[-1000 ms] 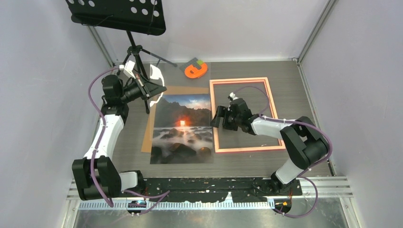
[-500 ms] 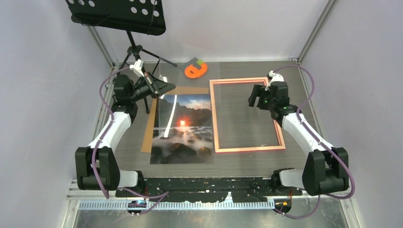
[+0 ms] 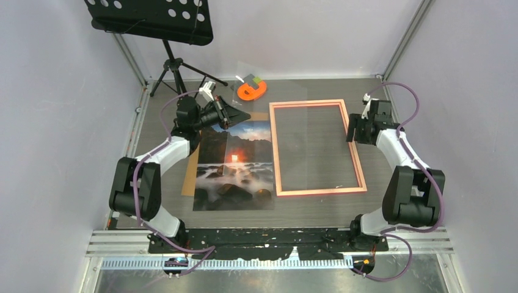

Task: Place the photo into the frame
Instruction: Move the photo frame to the center of the board, then adjust the photo frame at the center of the board.

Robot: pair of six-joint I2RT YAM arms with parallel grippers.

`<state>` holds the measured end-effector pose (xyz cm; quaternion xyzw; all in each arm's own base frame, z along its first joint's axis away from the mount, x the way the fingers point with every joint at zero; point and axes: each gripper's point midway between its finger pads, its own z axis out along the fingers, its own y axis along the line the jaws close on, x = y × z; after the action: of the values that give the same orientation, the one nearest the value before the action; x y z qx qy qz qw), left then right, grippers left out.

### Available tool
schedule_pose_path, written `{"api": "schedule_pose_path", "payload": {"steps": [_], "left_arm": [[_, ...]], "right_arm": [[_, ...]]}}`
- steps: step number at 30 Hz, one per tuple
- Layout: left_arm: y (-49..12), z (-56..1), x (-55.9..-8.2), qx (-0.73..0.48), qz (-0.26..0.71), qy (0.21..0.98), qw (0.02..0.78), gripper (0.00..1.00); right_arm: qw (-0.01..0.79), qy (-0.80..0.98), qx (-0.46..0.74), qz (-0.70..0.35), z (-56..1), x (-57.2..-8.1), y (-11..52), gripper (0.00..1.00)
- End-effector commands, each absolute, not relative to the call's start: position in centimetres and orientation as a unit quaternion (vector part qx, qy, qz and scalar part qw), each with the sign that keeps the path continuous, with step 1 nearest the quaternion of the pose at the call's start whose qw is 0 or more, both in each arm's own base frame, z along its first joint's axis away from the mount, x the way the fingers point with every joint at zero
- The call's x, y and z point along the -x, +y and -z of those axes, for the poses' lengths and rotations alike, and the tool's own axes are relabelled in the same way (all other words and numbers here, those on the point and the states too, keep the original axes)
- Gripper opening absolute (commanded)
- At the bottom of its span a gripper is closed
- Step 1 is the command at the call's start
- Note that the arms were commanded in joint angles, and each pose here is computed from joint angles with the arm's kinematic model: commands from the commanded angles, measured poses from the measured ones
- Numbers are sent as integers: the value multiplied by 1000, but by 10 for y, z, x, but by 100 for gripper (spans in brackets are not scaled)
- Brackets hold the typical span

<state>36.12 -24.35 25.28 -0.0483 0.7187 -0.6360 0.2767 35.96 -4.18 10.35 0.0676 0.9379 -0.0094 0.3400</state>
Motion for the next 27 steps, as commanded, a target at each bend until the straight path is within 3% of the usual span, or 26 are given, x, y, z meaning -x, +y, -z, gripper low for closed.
{"api": "schedule_pose_path", "payload": {"steps": [1, 15, 27], "left_arm": [[-254, -293, -368, 12, 660, 678, 324, 0], [-277, -288, -381, 28, 669, 676, 307, 0], [-300, -276, -396, 52, 688, 672, 270, 0]], "right_arm": [[321, 946, -41, 18, -100, -368, -54, 71], [254, 966, -39, 16, -43, -379, -66, 58], [228, 969, -96, -19, -32, -365, -67, 16]]}}
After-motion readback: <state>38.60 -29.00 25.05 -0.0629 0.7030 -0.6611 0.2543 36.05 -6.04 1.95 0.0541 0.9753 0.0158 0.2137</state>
